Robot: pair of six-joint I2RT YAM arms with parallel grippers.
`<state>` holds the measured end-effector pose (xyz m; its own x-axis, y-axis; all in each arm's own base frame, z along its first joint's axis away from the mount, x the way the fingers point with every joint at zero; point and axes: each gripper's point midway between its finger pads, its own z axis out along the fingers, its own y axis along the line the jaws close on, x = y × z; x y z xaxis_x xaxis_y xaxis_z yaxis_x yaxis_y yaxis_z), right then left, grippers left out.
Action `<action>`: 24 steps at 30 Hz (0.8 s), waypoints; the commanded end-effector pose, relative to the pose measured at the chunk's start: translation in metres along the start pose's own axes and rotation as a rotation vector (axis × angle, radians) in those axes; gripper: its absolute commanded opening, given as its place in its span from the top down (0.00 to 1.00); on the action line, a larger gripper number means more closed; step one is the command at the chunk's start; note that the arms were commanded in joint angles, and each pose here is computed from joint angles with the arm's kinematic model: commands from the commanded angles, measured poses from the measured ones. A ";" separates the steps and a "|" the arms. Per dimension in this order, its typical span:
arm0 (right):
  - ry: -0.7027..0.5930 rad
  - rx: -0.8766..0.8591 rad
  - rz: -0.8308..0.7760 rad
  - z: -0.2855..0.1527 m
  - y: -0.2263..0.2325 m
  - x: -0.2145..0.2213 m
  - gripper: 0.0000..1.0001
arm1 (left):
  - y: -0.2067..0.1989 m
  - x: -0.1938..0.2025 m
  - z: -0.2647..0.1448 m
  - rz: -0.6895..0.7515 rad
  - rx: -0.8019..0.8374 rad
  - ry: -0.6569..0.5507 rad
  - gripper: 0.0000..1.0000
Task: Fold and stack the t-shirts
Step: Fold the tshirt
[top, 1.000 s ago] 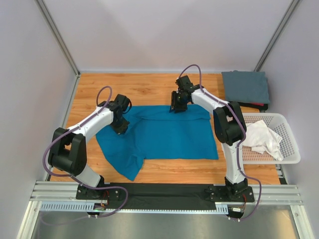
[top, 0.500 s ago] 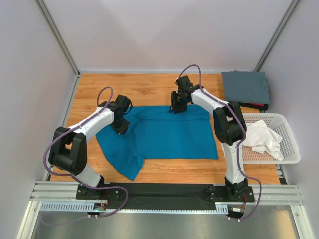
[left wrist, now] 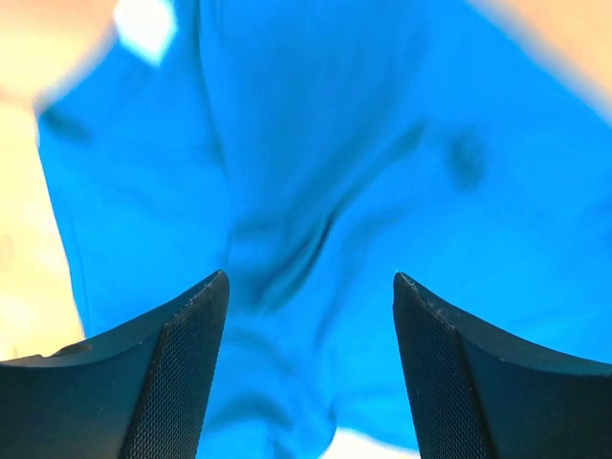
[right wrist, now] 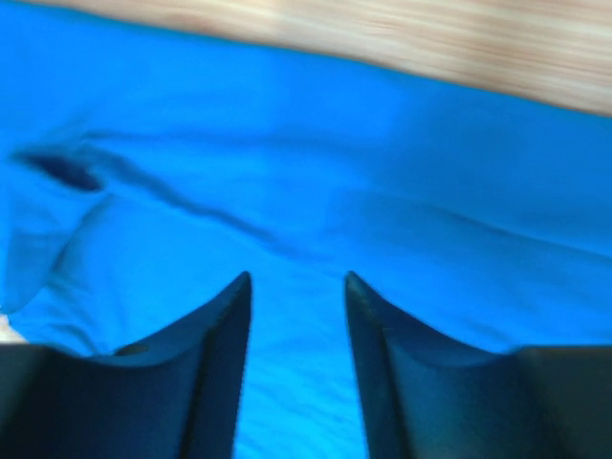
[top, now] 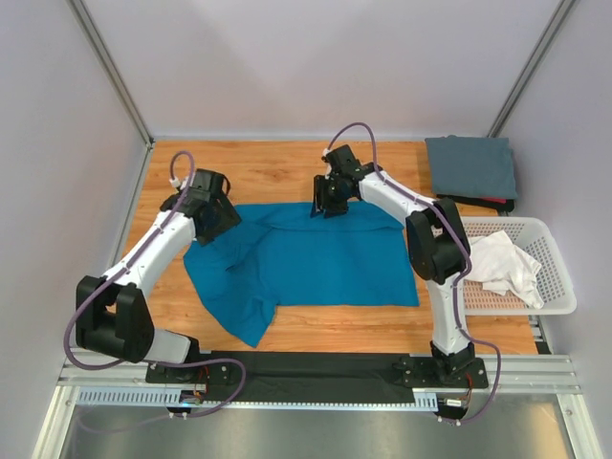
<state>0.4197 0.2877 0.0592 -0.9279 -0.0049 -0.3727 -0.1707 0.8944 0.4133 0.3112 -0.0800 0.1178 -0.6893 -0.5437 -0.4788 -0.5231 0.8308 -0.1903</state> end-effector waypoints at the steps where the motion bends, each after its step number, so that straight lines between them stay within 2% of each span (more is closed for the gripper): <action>1: -0.147 -0.131 -0.120 -0.042 0.071 -0.032 0.52 | -0.015 -0.057 0.004 0.002 0.177 -0.114 0.24; 2: -0.150 -0.151 -0.134 -0.042 0.089 -0.029 0.49 | -0.001 -0.069 0.013 -0.057 0.153 -0.117 0.24; 6: -0.182 -0.170 -0.141 -0.035 0.135 -0.024 0.40 | -0.006 -0.100 0.034 -0.116 0.235 -0.180 0.25; 11: -0.248 -0.099 -0.149 -0.012 0.172 -0.023 0.37 | 0.003 -0.108 0.060 -0.170 0.204 -0.123 0.26; 12: -0.223 -0.083 -0.166 0.006 0.177 -0.009 0.37 | 0.008 -0.102 0.073 -0.186 0.174 -0.081 0.28; 13: -0.265 -0.078 -0.164 0.003 0.188 -0.020 0.38 | 0.007 -0.108 0.075 -0.202 0.165 -0.075 0.29; 15: -0.250 -0.008 -0.165 0.026 0.181 -0.010 0.40 | 0.015 -0.101 0.092 -0.215 0.114 -0.015 0.31; 17: -0.254 0.007 -0.166 0.029 0.184 -0.011 0.42 | 0.014 -0.106 0.097 -0.208 0.107 -0.010 0.34; 19: -0.244 0.033 -0.167 0.040 0.181 -0.004 0.43 | 0.006 -0.101 0.101 -0.206 0.150 0.015 0.36; 22: -0.259 0.047 -0.180 0.049 0.183 0.002 0.43 | 0.001 -0.103 0.101 -0.226 0.191 -0.010 0.44; 24: -0.255 0.046 -0.203 0.057 0.186 0.008 0.43 | 0.002 -0.109 0.101 -0.239 0.194 -0.053 0.45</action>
<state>0.3895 0.4736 0.0710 -0.8027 -0.1136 -0.5855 -0.3367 0.8966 0.2875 0.4209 -0.0055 0.0619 -0.5800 -0.7135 -0.3931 -0.5987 0.7006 -0.3882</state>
